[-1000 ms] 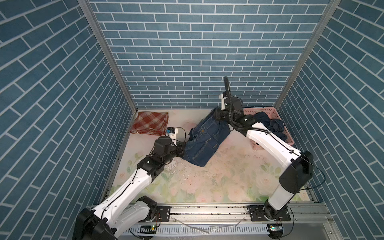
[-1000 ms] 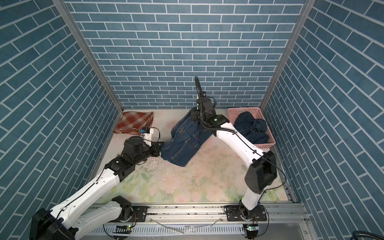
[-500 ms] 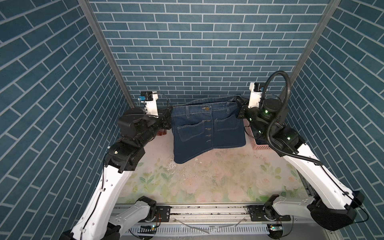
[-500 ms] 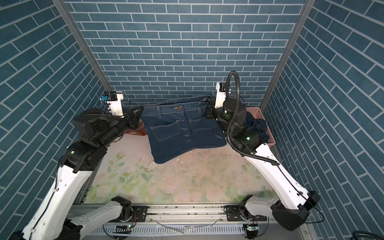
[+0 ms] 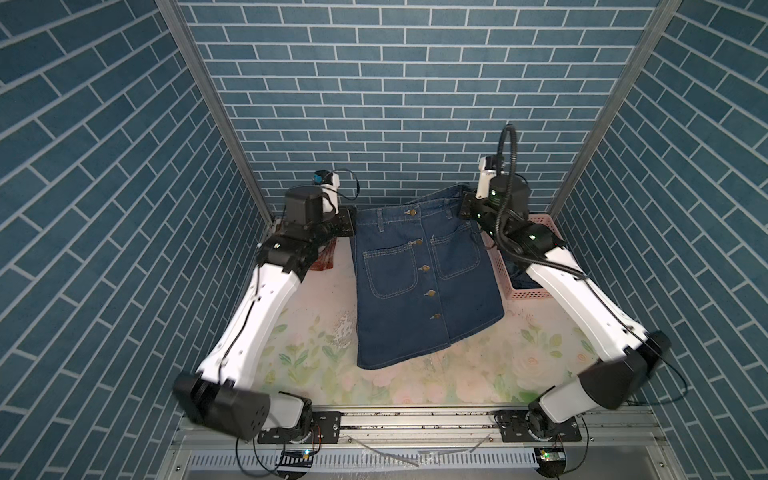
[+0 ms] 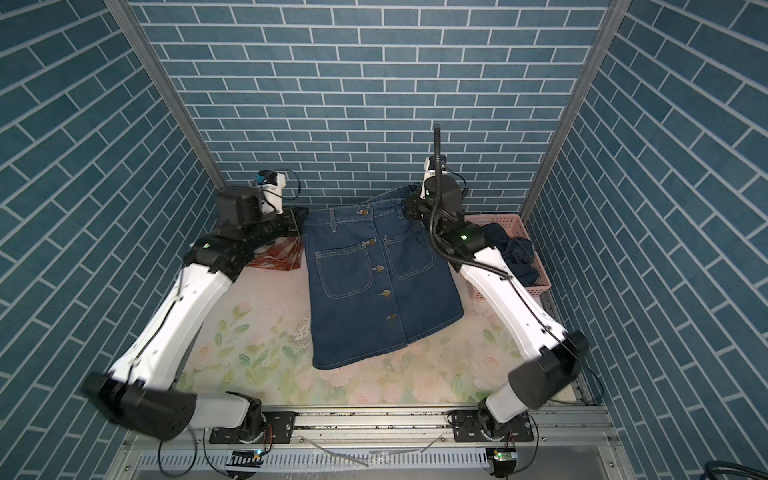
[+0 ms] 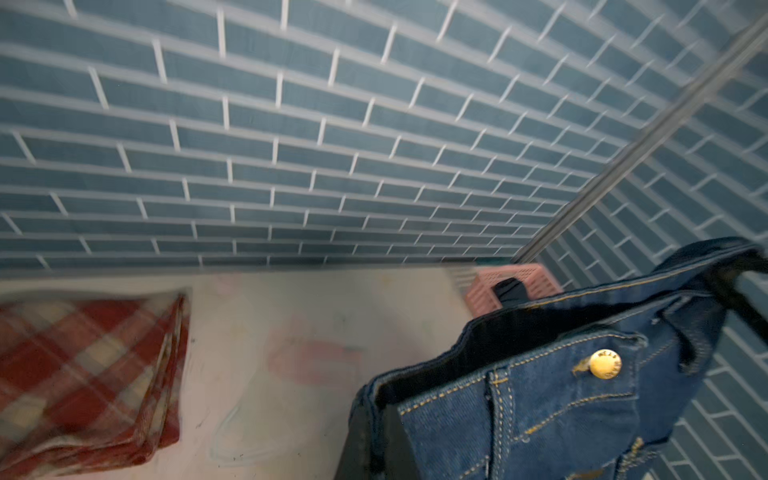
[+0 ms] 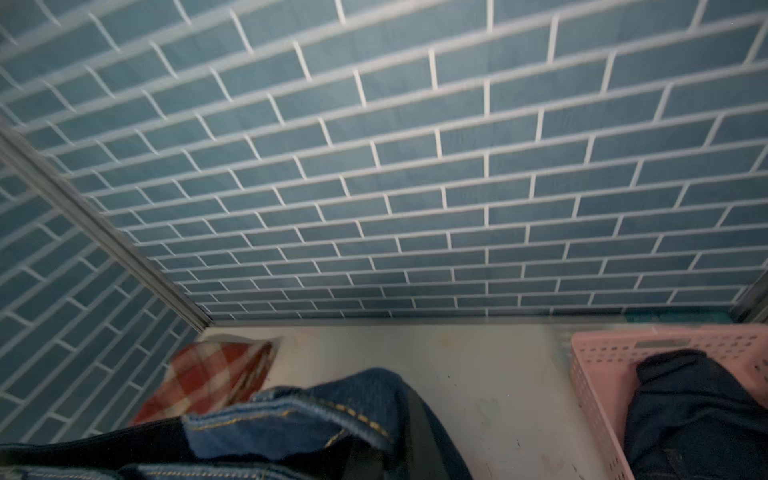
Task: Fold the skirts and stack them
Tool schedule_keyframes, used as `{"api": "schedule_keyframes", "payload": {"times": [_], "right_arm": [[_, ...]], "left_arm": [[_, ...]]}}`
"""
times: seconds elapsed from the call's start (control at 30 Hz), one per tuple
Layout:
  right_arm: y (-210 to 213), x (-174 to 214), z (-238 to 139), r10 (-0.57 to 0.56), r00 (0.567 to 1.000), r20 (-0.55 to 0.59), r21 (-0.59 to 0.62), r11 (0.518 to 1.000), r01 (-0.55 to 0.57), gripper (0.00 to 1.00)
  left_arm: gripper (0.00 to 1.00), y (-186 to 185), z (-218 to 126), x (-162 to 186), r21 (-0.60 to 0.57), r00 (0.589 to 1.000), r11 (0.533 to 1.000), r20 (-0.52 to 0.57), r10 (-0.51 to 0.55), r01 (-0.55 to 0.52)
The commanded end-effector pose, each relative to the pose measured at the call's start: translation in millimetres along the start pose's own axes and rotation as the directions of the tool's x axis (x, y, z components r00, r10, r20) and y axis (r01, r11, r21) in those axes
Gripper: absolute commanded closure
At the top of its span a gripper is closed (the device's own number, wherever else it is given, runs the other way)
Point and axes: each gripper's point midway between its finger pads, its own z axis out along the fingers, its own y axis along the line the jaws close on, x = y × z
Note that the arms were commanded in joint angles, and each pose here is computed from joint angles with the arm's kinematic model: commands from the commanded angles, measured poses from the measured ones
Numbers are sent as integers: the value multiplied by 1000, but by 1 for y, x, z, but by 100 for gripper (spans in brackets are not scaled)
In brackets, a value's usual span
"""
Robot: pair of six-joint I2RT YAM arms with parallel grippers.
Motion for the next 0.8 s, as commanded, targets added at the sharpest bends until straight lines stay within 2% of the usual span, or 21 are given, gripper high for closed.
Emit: {"api": "schedule_keyframes", "payload": {"times": [0.0,0.03,0.07,0.1,0.13,0.17,0.23,0.43,0.67,0.77], "right_arm": [[-6,19,62,66,996,-57,-46,997,-69,91],[-7,24,76,75,994,-80,-58,995,-80,66],[-10,29,84,73,992,-101,-55,995,-79,36],[-12,33,87,63,991,-119,-38,997,-68,20],[-16,38,87,52,989,-138,-19,998,-55,10],[-21,44,86,44,986,-158,-8,999,-46,5],[-30,57,80,46,980,-193,10,999,-45,1],[-53,114,54,59,942,-329,39,998,-48,2],[-76,172,17,87,902,-422,88,995,-55,3],[-79,183,2,98,893,-439,79,994,-71,3]], "left_arm": [[70,56,57,24,-112,995,993,-84,-56,47],[45,65,74,31,-123,991,991,-114,-67,52],[33,73,87,39,-136,986,989,-146,-86,66],[27,78,95,45,-145,981,987,-167,-95,71],[20,81,101,51,-151,977,986,-187,-99,71],[16,83,103,58,-157,974,985,-201,-103,72],[14,90,101,69,-185,971,980,-209,-115,76],[13,98,84,124,-242,948,966,-278,-155,87],[15,62,67,210,-244,911,970,-400,-98,-3],[22,47,58,243,-243,896,969,-440,-66,-48]]}}
